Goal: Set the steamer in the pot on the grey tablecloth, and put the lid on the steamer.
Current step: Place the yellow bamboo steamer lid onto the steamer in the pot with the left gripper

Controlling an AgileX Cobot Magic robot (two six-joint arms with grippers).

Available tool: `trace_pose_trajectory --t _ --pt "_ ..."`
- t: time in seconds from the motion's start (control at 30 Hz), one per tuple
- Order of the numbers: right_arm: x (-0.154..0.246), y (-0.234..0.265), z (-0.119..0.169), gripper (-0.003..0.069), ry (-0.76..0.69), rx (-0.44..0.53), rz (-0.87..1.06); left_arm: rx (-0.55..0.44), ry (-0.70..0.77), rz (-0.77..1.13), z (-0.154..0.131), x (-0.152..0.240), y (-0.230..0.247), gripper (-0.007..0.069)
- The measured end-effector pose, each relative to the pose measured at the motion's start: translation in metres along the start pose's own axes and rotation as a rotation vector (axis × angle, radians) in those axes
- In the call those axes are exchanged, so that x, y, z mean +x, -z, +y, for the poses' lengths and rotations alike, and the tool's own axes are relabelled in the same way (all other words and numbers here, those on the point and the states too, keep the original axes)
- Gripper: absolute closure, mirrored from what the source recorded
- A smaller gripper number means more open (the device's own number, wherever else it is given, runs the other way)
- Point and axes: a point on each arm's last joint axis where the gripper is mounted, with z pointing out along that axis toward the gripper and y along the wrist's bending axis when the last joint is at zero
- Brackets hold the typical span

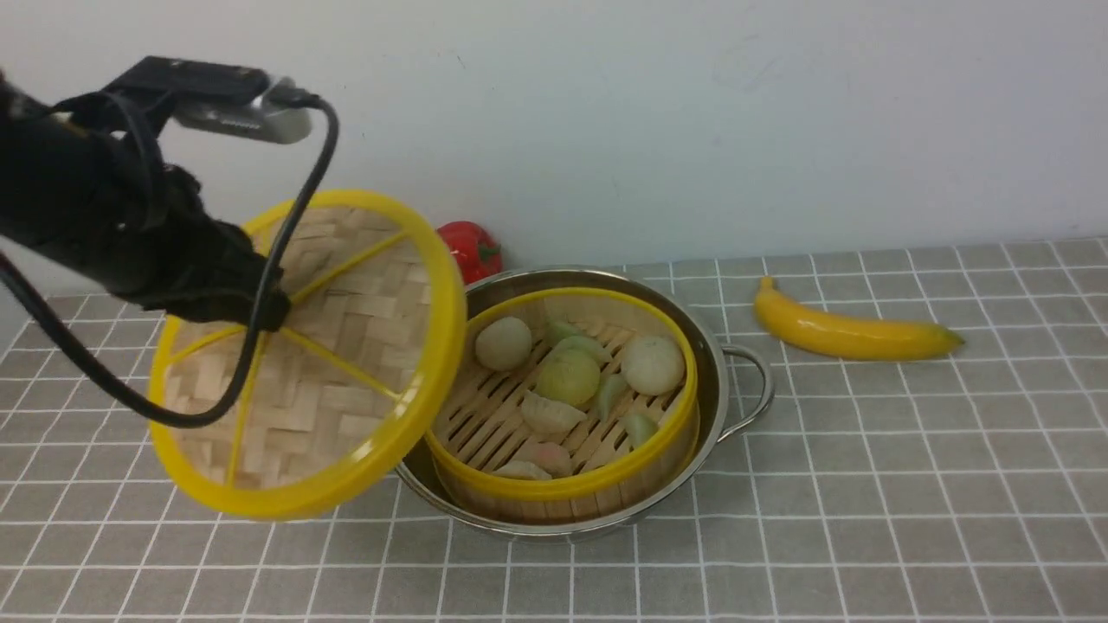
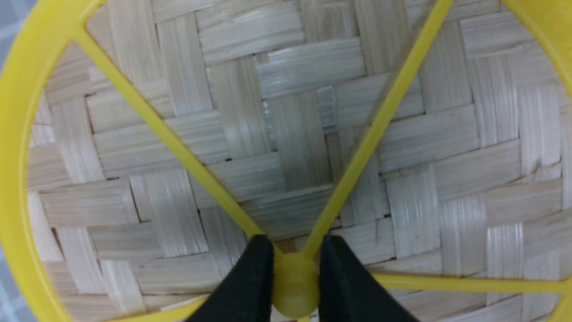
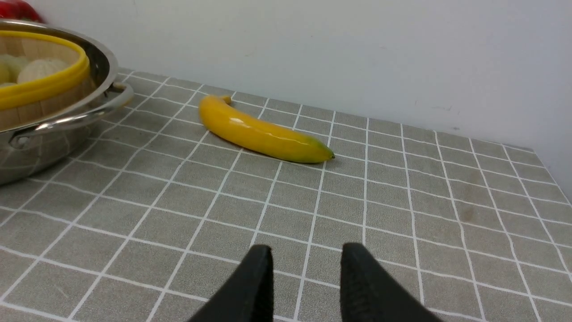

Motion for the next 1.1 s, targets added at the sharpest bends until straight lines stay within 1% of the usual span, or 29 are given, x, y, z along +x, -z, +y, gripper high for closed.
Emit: trace_pose_trajectory --t 0.17,0.23,0.27,0.3,0.33,0.37,0.47,0.63,0.77,0.87,1.1 --pt "0.0 0.0 0.0 0.0419 0.0 0.0 0.0 0.051 -0.211 0.012 -0.018 -0.034 -0.031 0.0502" --pt "0.0 0.0 0.0 0.0419 0.0 0.0 0.0 0.074 -0.316 0.009 -0.031 -0.05 -0.044 0.0502" --pt "0.0 0.0 0.0 0.0419 0.001 0.0 0.0 0.074 -0.316 0.009 -0.031 -0.05 -0.044 0.0502" --pt "0.0 0.0 0.0 0.0419 0.001 0.0 0.0 0.092 -0.383 0.01 -0.041 -0.06 -0.054 0.0502" --pt "0.0 0.0 0.0 0.0419 0.001 0.0 0.0 0.102 -0.421 0.013 -0.048 -0.066 -0.061 0.0502" --pt "0.0 0.0 0.0 0.0419 0.001 0.0 0.0 0.103 -0.427 0.018 -0.049 -0.067 -0.064 0.0502" --pt "0.0 0.0 0.0 0.0419 0.001 0.0 0.0 0.105 -0.508 0.04 -0.065 -0.077 -0.08 0.0502" --pt "0.0 0.0 0.0 0.0419 0.001 0.0 0.0 0.073 -0.634 0.115 -0.086 -0.079 -0.105 0.0502" --pt "0.0 0.0 0.0 0.0419 0.001 0.0 0.0 0.026 -0.7 0.158 -0.094 -0.079 -0.123 0.0502" --pt "0.0 0.0 0.0 0.0419 0.001 0.0 0.0 -0.005 -0.713 0.13 -0.096 -0.083 -0.128 0.0502" --pt "0.0 0.0 0.0 0.0419 0.001 0.0 0.0 -0.02 -0.722 0.095 -0.101 -0.088 -0.126 0.0502"
